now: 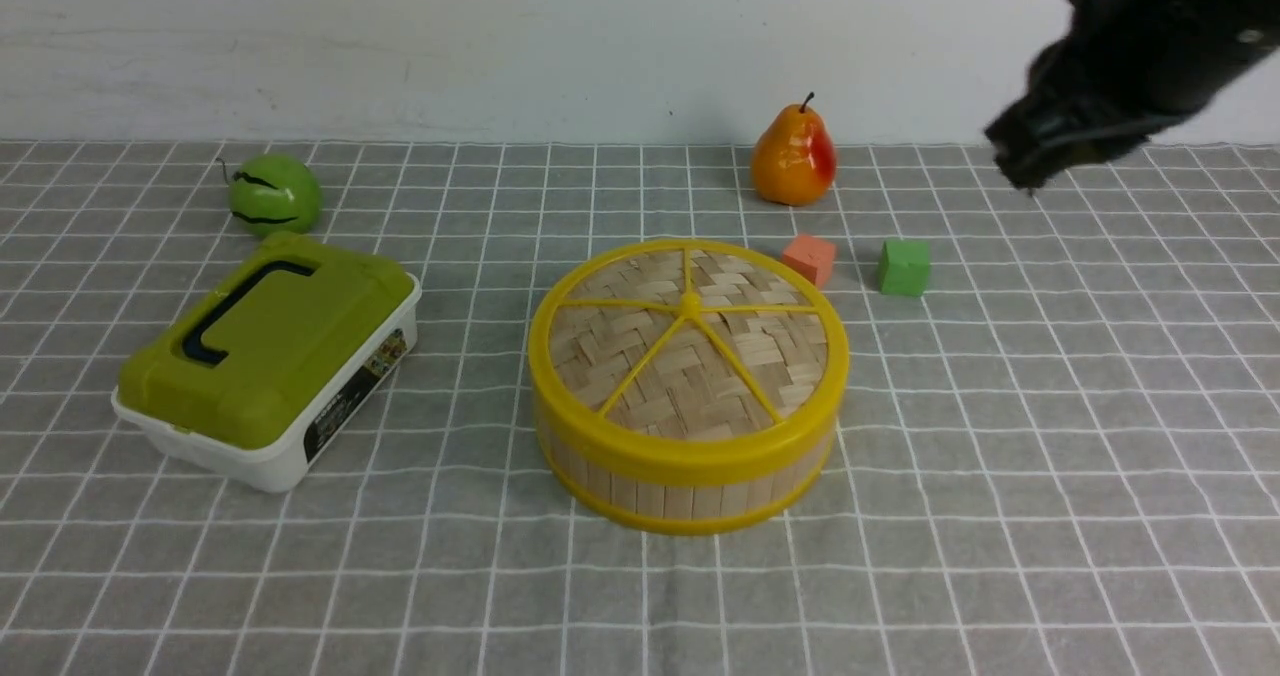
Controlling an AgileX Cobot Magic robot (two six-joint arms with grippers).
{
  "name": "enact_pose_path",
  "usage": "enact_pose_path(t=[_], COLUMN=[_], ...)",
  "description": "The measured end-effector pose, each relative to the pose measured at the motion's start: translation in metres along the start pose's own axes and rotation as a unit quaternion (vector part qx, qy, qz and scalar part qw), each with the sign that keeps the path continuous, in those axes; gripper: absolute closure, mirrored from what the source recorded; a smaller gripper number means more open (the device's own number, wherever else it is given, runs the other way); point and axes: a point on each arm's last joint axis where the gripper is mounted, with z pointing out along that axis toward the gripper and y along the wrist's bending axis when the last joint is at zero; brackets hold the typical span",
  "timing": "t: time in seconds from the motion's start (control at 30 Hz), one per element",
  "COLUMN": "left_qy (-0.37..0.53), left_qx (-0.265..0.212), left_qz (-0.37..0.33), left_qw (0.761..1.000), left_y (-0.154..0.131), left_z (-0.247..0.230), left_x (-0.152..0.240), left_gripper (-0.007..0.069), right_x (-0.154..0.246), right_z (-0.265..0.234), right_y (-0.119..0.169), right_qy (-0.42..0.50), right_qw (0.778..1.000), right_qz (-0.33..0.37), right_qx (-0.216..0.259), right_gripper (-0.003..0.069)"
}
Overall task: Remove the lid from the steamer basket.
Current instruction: Use the right arm to lift the lid of the steamer
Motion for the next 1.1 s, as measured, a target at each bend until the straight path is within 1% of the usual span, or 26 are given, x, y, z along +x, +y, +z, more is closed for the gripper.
enact_pose_path(t=[0.13, 0.2, 0.23, 0.27, 0.37, 0.47, 0.57, 0.63, 0.73, 0.77, 0.8, 0.9, 1.0, 1.03, 1.07, 1.1], left_qy=[0.000, 0.000, 0.000, 0.000, 0.000, 0.000, 0.000, 0.000, 0.000, 0.000, 0.000, 0.000, 0.000, 0.000, 0.000, 0.000], left_qx=[0.000, 0.000, 0.000, 0.000, 0.000, 0.000, 0.000, 0.000, 0.000, 0.000, 0.000, 0.000, 0.000, 0.000, 0.000, 0.000], left_qz=[0.000, 0.000, 0.000, 0.000, 0.000, 0.000, 0.000, 0.000, 0.000, 0.000, 0.000, 0.000, 0.000, 0.000, 0.000, 0.000], left_qw=[1.000, 1.000, 1.000, 1.000, 1.000, 1.000, 1.000, 1.000, 1.000, 1.000, 1.000, 1.000, 1.000, 1.000, 1.000, 1.000], left_y=[0.000, 0.000, 0.000, 0.000, 0.000, 0.000, 0.000, 0.000, 0.000, 0.000, 0.000, 0.000, 0.000, 0.000, 0.000, 0.000], left_z=[0.000, 0.000, 0.000, 0.000, 0.000, 0.000, 0.000, 0.000, 0.000, 0.000, 0.000, 0.000, 0.000, 0.000, 0.000, 0.000], left_x=[0.000, 0.000, 0.000, 0.000, 0.000, 0.000, 0.000, 0.000, 0.000, 0.000, 0.000, 0.000, 0.000, 0.000, 0.000, 0.000], left_gripper=[0.0386, 0.0386, 0.0386, 0.0386, 0.0386, 0.0386, 0.0386, 0.0386, 0.0386, 0.0386, 0.0386, 0.0386, 0.0386, 0.0386, 0.0386, 0.0386], right_x=[-0.027, -0.041, -0.041, -0.047, -0.055, -0.057, -0.056, -0.056, -0.056, -0.056, -0.056, -0.056, -0.054, -0.053, -0.053, -0.052], right_z=[0.039, 0.068, 0.068, 0.087, 0.117, 0.140, 0.161, 0.170, 0.181, 0.184, 0.187, 0.197, 0.203, 0.206, 0.207, 0.210], right_y=[0.007, 0.013, 0.014, 0.019, 0.031, 0.040, 0.052, 0.056, 0.059, 0.059, 0.059, 0.057, 0.055, 0.054, 0.054, 0.054], right_qy=[0.002, 0.007, 0.007, 0.012, 0.022, 0.035, 0.048, 0.053, 0.050, 0.048, 0.044, 0.041, 0.045, 0.050, 0.051, 0.054], right_qw=[1.000, 0.999, 0.999, 0.998, 0.997, 0.996, 0.995, 0.995, 0.995, 0.996, 0.996, 0.997, 0.997, 0.997, 0.997, 0.997], right_qz=[-0.008, -0.012, -0.012, -0.015, -0.015, -0.015, -0.021, -0.024, -0.026, -0.021, -0.017, -0.007, -0.002, 0.001, 0.001, 0.006], right_qx=[-0.026, -0.046, -0.048, -0.059, -0.075, -0.082, -0.082, -0.081, -0.079, -0.079, -0.077, -0.067, -0.056, -0.050, -0.050, -0.048], right_gripper=[0.0670, 0.0666, 0.0665, 0.0659, 0.0629, 0.0570, 0.0428, 0.0312, 0.0192, 0.0160, 0.0146, 0.0138, 0.0167, 0.0210, 0.0210, 0.0265])
